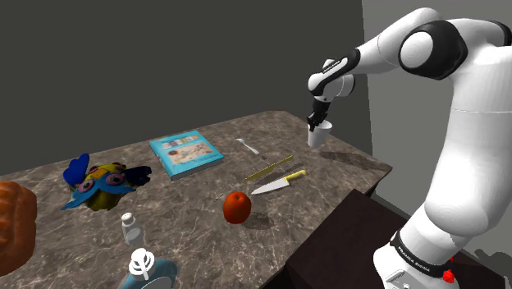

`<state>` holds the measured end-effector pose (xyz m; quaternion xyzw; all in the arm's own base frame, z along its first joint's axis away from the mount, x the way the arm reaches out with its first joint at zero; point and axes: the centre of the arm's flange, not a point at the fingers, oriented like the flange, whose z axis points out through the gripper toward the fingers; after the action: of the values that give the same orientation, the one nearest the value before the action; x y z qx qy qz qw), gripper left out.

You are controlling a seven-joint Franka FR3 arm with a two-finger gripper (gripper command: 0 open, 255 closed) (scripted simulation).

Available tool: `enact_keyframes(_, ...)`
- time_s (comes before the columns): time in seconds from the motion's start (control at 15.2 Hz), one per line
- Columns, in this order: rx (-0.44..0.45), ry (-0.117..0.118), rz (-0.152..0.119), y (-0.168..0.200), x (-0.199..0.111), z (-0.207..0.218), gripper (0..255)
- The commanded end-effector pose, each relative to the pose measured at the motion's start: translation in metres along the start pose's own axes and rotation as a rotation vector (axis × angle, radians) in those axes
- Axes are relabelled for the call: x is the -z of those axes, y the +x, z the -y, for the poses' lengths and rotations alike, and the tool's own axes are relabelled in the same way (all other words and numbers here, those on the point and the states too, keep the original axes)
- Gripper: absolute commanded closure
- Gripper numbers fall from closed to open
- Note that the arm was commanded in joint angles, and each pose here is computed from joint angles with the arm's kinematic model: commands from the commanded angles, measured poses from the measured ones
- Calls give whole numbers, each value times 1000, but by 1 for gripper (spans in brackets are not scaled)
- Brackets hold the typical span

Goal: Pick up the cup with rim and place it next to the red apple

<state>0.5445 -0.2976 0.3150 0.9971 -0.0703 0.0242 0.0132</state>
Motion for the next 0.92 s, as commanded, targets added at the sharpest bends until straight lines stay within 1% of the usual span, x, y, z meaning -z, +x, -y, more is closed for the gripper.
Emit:
enact_keyframes(0.0,0,0,0,1,11,0,255)
enact_keyframes(0.86,0,0,0,4,80,-2,255)
